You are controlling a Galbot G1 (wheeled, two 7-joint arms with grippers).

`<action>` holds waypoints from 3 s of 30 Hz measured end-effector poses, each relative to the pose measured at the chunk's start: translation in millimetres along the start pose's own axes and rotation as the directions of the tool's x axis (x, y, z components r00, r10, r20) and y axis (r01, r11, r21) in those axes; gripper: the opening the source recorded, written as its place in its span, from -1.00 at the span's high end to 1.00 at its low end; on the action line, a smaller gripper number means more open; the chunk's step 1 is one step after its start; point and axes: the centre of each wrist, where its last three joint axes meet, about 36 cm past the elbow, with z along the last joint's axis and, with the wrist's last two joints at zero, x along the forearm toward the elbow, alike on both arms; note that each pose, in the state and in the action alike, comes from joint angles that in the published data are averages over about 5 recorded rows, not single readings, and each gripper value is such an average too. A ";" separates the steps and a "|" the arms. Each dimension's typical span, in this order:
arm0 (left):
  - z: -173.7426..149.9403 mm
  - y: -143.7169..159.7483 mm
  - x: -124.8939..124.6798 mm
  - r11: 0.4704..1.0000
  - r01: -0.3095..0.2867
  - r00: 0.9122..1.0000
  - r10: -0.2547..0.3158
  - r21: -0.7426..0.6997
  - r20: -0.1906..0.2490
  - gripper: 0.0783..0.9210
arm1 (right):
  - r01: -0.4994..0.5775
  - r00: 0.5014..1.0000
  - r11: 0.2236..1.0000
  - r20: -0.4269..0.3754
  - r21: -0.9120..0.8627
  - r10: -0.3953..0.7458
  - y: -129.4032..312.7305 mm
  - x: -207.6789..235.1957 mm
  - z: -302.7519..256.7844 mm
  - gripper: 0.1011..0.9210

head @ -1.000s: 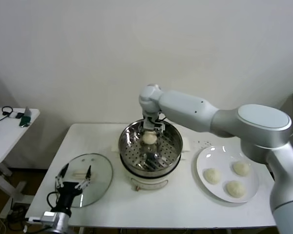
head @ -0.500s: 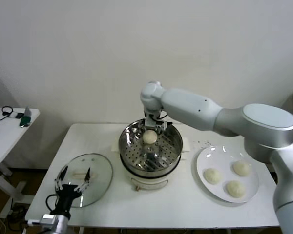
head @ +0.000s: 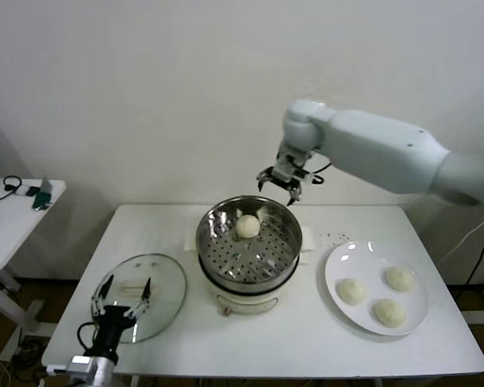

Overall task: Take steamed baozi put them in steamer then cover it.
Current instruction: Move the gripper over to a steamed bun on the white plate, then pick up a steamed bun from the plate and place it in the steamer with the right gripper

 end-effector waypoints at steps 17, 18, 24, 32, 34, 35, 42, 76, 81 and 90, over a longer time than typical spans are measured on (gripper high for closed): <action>-10.0 2.5 5.7 1.000 0.004 1.000 -0.004 -0.008 0.008 -0.77 | 0.151 0.989 0.801 0.085 -0.579 -0.125 183.9 -51.6 65.3 -0.76; -10.5 2.2 5.7 1.000 0.005 1.000 -0.004 -0.008 0.008 -0.77 | 0.162 0.987 0.790 0.091 -0.591 -0.135 191.3 -58.4 65.8 -0.76; -11.4 -1.6 6.8 1.000 0.004 1.000 -0.004 -0.010 0.004 -0.77 | 0.214 0.976 0.736 0.112 -0.642 -0.187 226.5 -98.4 66.2 -0.76; -10.2 -6.8 9.0 1.000 0.005 1.000 -0.005 -0.011 -0.003 -0.77 | 0.234 0.970 0.694 0.121 -0.681 -0.209 248.9 -135.6 65.5 -0.76; -9.4 -7.9 9.9 1.000 0.005 1.000 -0.005 -0.010 -0.005 -0.77 | 0.236 0.970 0.687 0.123 -0.687 -0.210 250.8 -142.5 65.1 -0.76; -9.1 -8.3 10.2 1.000 0.005 1.000 -0.005 -0.010 -0.006 -0.77 | 0.236 0.970 0.684 0.123 -0.690 -0.210 251.3 -145.5 64.9 -0.76; -7.4 -9.6 10.8 1.000 0.007 1.000 -0.007 -0.013 -0.011 -0.77 | 0.240 0.969 0.675 0.129 -0.698 -0.211 249.7 -160.4 63.6 -0.76; -11.0 -11.4 6.4 1.000 0.022 1.000 -0.022 -0.004 0.003 -0.77 | 0.200 0.980 0.628 0.149 -0.752 -0.133 222.0 -119.8 87.8 -0.43; -10.9 -15.6 5.7 1.000 0.014 1.000 -0.014 0.003 0.003 -0.77 | 0.156 0.988 0.633 0.134 -0.759 -0.082 183.9 -68.6 101.8 -0.45; -11.8 -23.1 1.5 1.000 0.012 1.000 -0.012 0.027 0.008 -0.77 | 0.084 0.992 0.668 0.128 -0.739 0.017 89.3 17.9 90.3 -0.45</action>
